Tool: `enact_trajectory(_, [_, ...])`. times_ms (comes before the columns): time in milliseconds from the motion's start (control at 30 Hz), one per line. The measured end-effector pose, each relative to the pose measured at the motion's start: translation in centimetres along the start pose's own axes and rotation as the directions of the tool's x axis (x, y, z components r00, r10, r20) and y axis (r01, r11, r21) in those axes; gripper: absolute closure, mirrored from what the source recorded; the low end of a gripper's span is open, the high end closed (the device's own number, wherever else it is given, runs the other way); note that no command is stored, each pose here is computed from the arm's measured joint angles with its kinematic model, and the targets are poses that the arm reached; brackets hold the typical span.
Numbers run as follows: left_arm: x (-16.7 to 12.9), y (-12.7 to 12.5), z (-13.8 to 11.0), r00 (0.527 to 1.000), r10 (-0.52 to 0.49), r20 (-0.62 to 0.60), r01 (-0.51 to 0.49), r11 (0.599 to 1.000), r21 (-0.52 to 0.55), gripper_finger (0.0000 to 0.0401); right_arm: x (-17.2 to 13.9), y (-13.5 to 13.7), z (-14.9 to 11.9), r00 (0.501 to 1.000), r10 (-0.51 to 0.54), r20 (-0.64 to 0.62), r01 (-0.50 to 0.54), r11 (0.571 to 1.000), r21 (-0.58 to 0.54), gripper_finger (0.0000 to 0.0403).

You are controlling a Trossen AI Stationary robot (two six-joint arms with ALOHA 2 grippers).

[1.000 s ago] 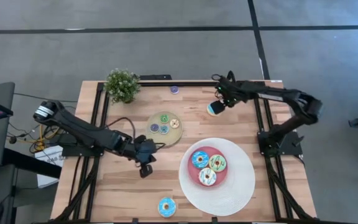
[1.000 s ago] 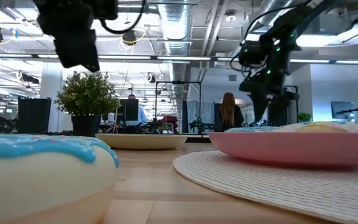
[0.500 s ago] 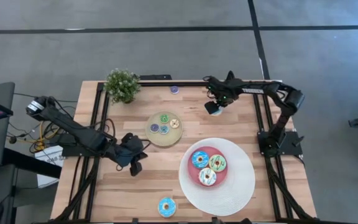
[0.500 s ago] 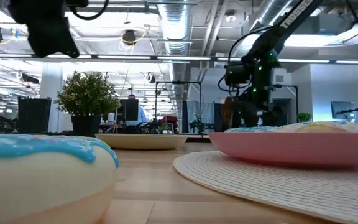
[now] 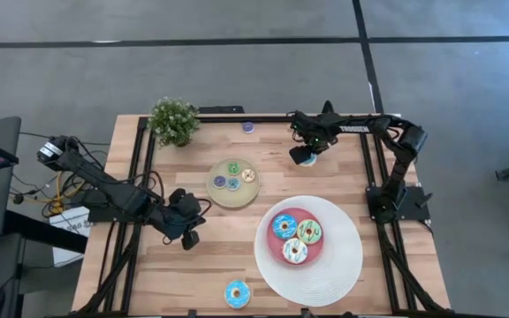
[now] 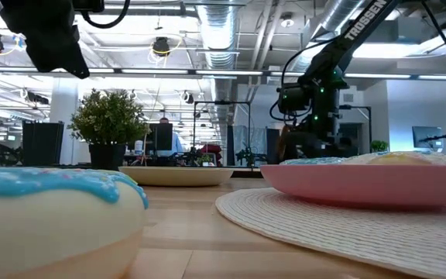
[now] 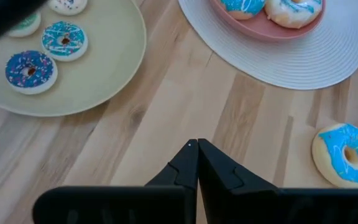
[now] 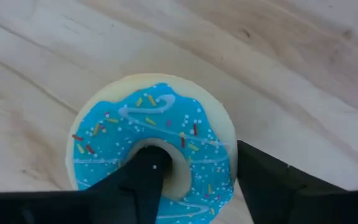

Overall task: Pick & Place donuts
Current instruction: Put the top large blue donut on the pink plate

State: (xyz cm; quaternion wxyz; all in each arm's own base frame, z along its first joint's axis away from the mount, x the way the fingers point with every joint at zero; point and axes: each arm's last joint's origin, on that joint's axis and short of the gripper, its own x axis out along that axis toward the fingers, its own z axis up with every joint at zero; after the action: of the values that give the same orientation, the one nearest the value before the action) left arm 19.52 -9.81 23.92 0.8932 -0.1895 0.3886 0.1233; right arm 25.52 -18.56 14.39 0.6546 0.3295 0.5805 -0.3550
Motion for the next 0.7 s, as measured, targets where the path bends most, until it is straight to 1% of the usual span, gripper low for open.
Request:
enact_trajectory(100, [0.0, 0.1, 0.0, 1.000, 0.005, -0.004, -0.005, 1.000, 0.003, 0.0401, -0.1, 0.1, -0.2, 1.000, -0.005, -0.015, 0.005, 1.000, 0.002, 0.0251])
enact_trajectory(200, [0.0, 0.1, -0.1, 1.000, 0.006, -0.005, -0.006, 1.000, 0.004, 0.0401, -0.7, 0.1, -0.5, 1.000, -0.005, -0.014, 0.005, 1.000, -0.003, 0.0266])
enact_trajectory(367, [0.0, 0.1, -0.1, 1.000, 0.009, -0.006, -0.009, 1.000, 0.002, 0.0401, -3.8, 0.4, -1.3, 0.998, 0.028, 0.057, -0.027, 0.999, -0.023, 0.0271])
enact_trajectory(533, [0.0, 0.1, 0.0, 1.000, 0.007, -0.001, -0.007, 1.000, -0.020, 0.0401, -8.1, 1.4, -3.7, 0.990, 0.076, 0.120, -0.064, 0.993, -0.096, 0.0263])
enact_trajectory(700, [0.0, 0.1, 0.1, 0.998, 0.040, 0.042, -0.039, 0.999, -0.024, 0.0401, -11.5, 3.0, -7.2, 0.979, 0.135, 0.154, -0.100, 0.971, -0.216, 0.0254])
